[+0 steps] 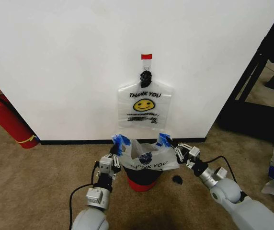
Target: Pick up the garbage bag from the wall and place it over the trash bin.
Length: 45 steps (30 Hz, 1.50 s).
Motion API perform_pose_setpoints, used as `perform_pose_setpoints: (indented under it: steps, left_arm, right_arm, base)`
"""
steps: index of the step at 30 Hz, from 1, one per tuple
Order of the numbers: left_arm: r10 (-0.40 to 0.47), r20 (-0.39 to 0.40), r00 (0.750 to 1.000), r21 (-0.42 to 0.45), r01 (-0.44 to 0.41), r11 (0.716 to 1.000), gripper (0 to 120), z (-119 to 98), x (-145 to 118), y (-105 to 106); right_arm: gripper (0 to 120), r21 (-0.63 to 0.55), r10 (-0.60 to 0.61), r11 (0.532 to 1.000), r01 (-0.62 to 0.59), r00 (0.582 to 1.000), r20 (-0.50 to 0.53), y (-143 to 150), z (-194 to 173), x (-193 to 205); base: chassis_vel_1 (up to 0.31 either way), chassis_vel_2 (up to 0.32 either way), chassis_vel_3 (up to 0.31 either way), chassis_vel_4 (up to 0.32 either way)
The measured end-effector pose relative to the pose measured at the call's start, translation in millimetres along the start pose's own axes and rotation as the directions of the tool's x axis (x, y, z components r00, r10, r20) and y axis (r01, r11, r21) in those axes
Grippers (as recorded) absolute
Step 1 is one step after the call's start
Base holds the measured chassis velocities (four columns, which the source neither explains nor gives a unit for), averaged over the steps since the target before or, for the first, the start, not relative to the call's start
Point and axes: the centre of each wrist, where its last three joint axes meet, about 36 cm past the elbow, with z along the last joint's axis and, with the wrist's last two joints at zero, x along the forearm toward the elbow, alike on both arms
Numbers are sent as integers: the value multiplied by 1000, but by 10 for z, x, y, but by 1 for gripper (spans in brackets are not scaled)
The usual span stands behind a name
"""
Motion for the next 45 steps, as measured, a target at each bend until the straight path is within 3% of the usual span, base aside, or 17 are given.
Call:
perform_pose_setpoints:
  steps: [7, 10, 17, 29, 34, 45]
  left_arm:
    - [30, -75, 997, 4, -30, 1000, 0, 155, 242, -90]
    - [64, -93, 994, 12, -63, 998, 0, 341, 316, -141]
    - [99, -91, 991, -21, -102, 995, 0, 498, 388, -165]
    - [145, -93, 985, -43, -149, 988, 0, 578, 456, -173]
    - [195, -105, 975, -88, -205, 975, 0, 670, 649, -185]
    - [229, -89, 969, -142, -240, 960, 0, 787, 791, -160]
  right_arm:
    - [0, 0, -45, 999, 45, 999, -19, -1, 65, -16]
    - [0, 18, -174, 984, 175, 983, -56, -178, 4, 114]
    - [0, 53, -345, 933, 356, 927, -148, -553, -120, 430]
    - [0, 77, -376, 916, 394, 909, -183, -669, -179, 542]
    - [0, 143, -385, 890, 432, 883, -269, -883, -118, 605]
    - [0, 142, -382, 898, 417, 897, -223, -817, -13, 520]
  base:
    - [0, 0, 0, 0]
    - [0, 0, 0, 0]
    - [0, 0, 0, 0]
    - [0, 0, 0, 0]
    - [0, 0, 0, 0]
    - [0, 0, 0, 0]
